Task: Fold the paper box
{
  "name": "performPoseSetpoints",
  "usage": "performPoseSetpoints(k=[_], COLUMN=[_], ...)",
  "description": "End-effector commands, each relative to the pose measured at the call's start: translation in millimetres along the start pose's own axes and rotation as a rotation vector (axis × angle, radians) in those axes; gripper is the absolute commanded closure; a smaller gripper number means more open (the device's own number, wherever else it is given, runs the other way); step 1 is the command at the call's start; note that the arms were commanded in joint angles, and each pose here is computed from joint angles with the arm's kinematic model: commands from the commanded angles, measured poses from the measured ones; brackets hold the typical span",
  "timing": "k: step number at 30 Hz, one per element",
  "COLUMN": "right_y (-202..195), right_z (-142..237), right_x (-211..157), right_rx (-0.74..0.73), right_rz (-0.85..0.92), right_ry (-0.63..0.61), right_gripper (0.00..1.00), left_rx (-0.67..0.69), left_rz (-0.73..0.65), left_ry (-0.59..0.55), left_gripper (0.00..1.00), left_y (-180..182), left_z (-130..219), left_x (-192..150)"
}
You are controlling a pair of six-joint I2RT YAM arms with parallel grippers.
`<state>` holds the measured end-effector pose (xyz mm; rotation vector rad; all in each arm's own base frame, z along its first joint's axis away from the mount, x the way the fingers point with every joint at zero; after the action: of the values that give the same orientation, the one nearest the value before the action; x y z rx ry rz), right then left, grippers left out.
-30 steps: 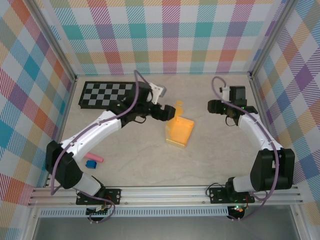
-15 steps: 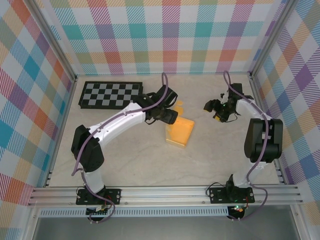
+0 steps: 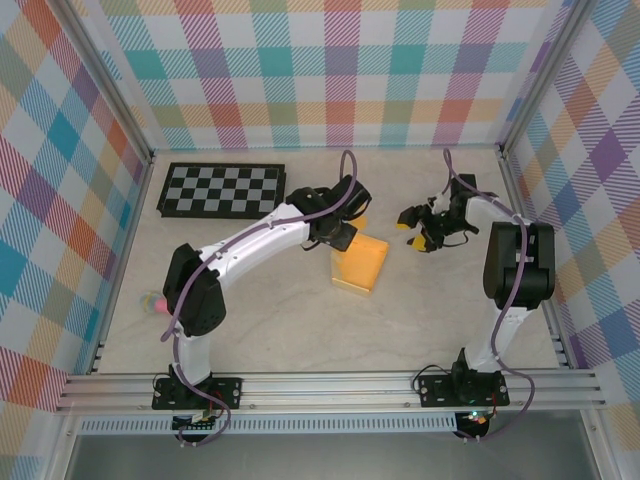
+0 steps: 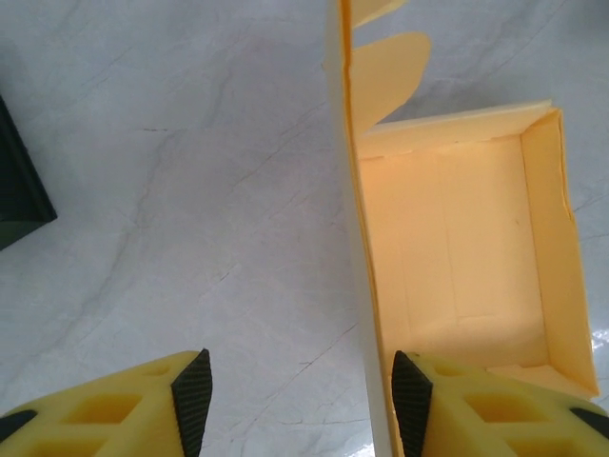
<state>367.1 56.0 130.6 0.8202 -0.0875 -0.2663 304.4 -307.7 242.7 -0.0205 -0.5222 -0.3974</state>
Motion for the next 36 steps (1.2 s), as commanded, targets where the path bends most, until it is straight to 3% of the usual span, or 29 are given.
performPoseSetpoints(k=[1,5,10,17,22,25,26,27,28,29,31,33,36], right_y=[2,1,1,4,16,17,15,14,13,13,14,13,12], right_z=[-2,0,-1,-5,-12,-18,-19,-20,-20,-19,-18,-18,-18], right_x=[-8,-13,-19,-26,-28,-23,-20,-18,-16,-15,-13,-12,-13], right_rx=[0.045,0.028,0.047,0.156,0.279,0.282,0.256,0.233,0.215,0.2,0.184,0.17,0.158], right_rz=[-0.027,-0.021,-0.008,0.004,0.017,0.025,0.021,0.021,0.02,0.02,0.019,0.022,0.025], right_ry=[0.028,0.028,0.046,0.117,0.152,0.162,0.158,0.155,0.148,0.139,0.128,0.124,0.13], right_gripper=[0.34,0.33,0.33,0.27,0.21,0.22,0.22,0.22,0.22,0.23,0.23,0.24,0.24], left_rx=[0.055,0.056,0.095,0.073,-0.095,-0.153,-0.164,-0.163,-0.162,-0.17,-0.193,-0.174,-0.151], left_rz=[-0.046,-0.056,-0.089,-0.136,-0.087,-0.075,-0.076,-0.079,-0.082,-0.09,-0.102,-0.102,-0.105], left_ry=[0.026,0.024,-0.024,-0.147,-0.174,-0.174,-0.164,-0.152,-0.132,-0.112,-0.076,-0.06,-0.023], left_gripper=[0.57,0.63,0.83,0.86,0.87,0.89,0.87,0.78,0.54,0.39,0.22,0.17,0.2], left_y=[-6,-6,1,12,21,24,25,24,25,23,19,19,19], left_z=[-6,-7,3,36,58,63,63,60,56,53,47,40,25], left_x=[-4,-4,1,10,16,17,16,14,12,10,6,6,8])
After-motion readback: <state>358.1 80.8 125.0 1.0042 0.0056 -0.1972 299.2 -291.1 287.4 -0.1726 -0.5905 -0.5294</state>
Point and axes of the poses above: each hand's point on the last joint's axis, 136 mm out from that joint toward the fingers, its own z axis back along the fingers, its own y axis along the line the jaws close on, x = y × z, the point moved 8 cm from there along z, back along the fingers, and after that the axes turned 8 degrees about z, right-handed, at the moved point
